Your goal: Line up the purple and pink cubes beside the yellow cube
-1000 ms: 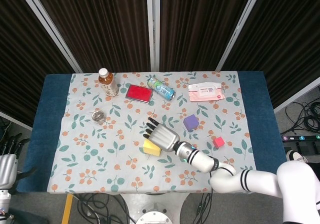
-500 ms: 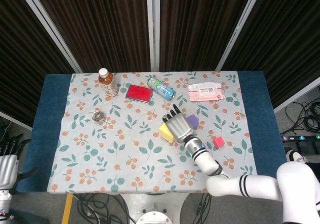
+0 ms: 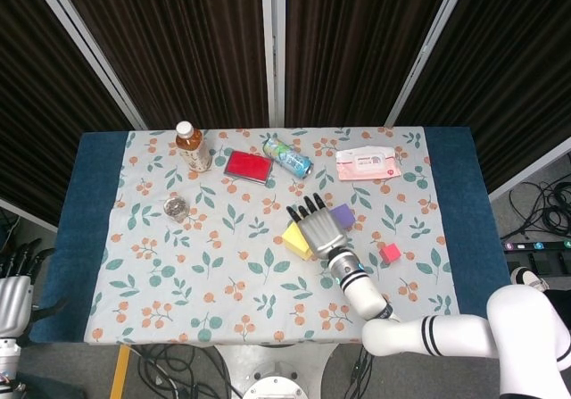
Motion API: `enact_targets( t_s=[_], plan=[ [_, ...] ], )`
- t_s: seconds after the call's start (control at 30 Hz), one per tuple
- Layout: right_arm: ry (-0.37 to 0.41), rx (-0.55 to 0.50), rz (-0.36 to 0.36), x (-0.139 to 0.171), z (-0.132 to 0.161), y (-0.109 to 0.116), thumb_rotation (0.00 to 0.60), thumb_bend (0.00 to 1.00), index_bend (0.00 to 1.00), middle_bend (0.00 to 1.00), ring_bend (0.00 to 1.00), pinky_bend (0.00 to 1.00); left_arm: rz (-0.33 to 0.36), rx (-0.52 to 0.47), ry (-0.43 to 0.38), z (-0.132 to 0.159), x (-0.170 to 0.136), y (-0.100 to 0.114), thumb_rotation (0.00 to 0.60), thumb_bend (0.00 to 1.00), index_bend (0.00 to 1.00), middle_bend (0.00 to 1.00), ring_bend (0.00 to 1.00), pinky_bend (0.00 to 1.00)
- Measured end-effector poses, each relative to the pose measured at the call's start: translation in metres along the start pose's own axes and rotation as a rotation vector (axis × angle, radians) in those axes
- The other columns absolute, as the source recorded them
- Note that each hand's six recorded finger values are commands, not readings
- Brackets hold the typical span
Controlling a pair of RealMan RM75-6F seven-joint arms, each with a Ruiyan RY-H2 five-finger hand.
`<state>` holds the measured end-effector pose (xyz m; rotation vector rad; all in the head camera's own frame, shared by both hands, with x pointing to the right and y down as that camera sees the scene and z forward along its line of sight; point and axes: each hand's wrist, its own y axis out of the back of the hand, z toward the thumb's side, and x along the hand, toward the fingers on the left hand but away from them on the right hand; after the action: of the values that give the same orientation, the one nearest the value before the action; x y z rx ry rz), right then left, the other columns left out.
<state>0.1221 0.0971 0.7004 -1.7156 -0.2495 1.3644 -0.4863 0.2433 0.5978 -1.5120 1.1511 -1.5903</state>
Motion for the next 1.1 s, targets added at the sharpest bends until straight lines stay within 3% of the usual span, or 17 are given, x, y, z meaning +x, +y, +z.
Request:
enact_targets(
  t_s=[0.2,0.4,1.1],
  plan=[
    [-0.017,-0.037,-0.001,0.016,-0.024,0.007,0.6,0.21,0.0,0.2,0.0,0.0,0.004,0.0,-0.003,0.001,0.0,0.001,0.6,0.03,0.25,0.18,0.09,0.13],
    [-0.024,-0.064,0.044,0.035,-0.049,-0.005,0.6,0.21,0.0,0.23,0.0,0.0,0.003,0.002,-0.013,0.005,0.001,0.001,0.6,0.03,0.25,0.18,0.09,0.13],
    [0.094,-0.279,0.14,0.048,-0.034,-0.035,0.6,0.21,0.0,0.23,0.0,0.0,0.006,0.012,-0.025,0.009,0.001,0.004,0.6,0.03,0.25,0.18,0.09,0.13]
  ],
)
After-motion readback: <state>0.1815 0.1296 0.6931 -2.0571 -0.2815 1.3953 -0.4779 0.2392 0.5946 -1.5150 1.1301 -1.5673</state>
